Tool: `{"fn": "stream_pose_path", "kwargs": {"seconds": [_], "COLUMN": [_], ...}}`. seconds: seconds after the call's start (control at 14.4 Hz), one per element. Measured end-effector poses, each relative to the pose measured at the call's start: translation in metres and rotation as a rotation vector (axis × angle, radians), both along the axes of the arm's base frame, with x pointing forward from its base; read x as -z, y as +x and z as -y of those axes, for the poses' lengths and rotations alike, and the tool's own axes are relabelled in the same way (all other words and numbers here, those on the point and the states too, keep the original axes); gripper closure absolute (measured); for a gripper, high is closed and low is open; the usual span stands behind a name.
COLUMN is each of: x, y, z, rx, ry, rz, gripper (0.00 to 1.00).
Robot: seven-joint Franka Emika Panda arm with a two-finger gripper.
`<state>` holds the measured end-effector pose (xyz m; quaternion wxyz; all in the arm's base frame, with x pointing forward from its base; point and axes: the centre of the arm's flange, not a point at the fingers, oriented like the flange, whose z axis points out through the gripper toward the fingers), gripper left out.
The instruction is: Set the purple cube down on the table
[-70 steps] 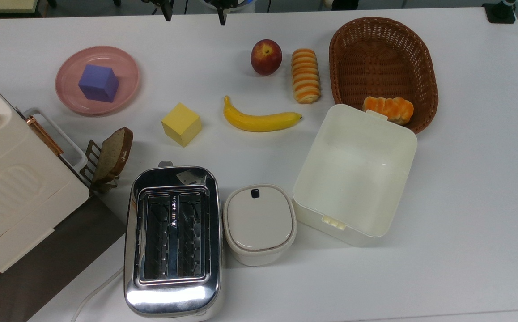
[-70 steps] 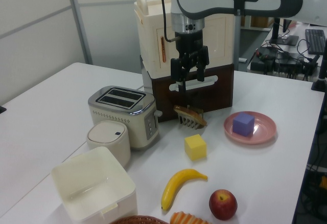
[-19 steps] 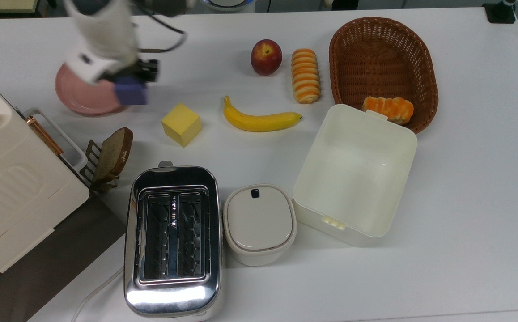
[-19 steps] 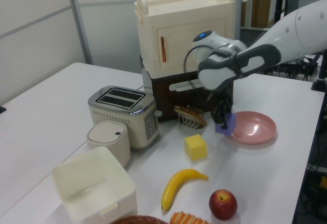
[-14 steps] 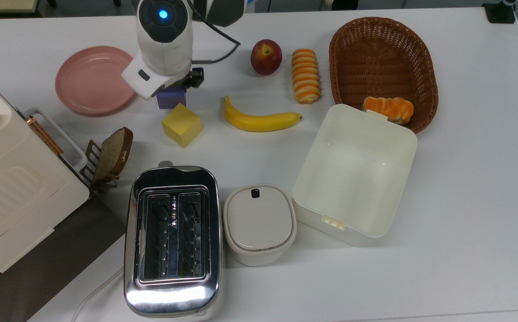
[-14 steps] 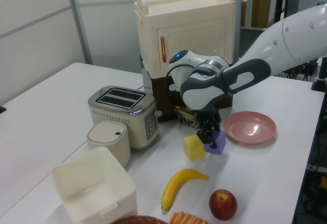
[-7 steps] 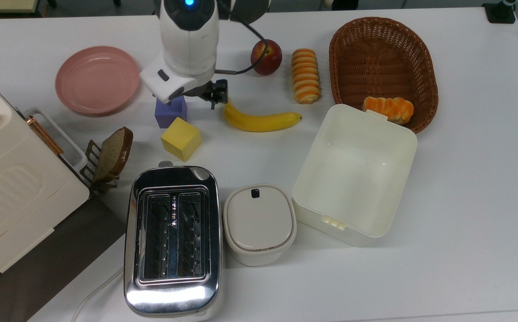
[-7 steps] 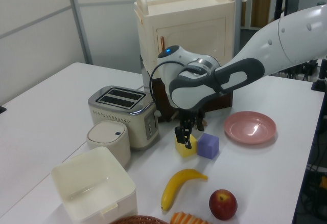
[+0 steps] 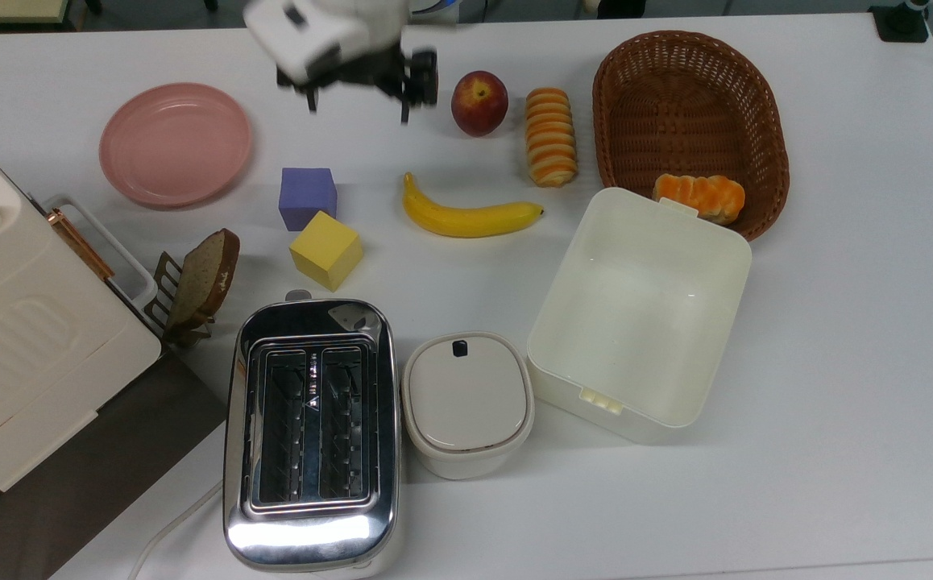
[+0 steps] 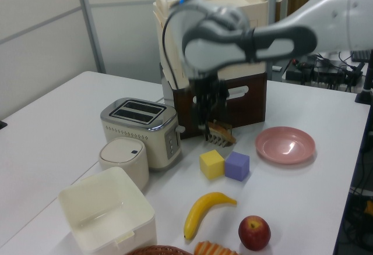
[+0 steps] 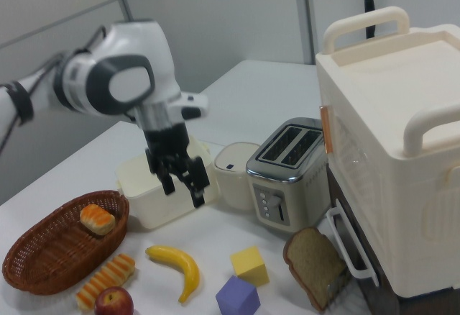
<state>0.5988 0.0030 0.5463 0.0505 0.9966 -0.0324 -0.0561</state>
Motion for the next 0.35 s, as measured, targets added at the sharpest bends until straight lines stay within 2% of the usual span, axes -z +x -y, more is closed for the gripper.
{"fn": "stream_pose_path", "kwargs": {"seconds": [0.21,0.35], "x": [-0.039,-0.037], "y": [-0.012,-0.012], "z": [0.025,0.035], "rx": [0.056,0.075], "ry": [0.043,0.051], "rz": [0.061,0.058], "gripper": [0.00,0.00]}}
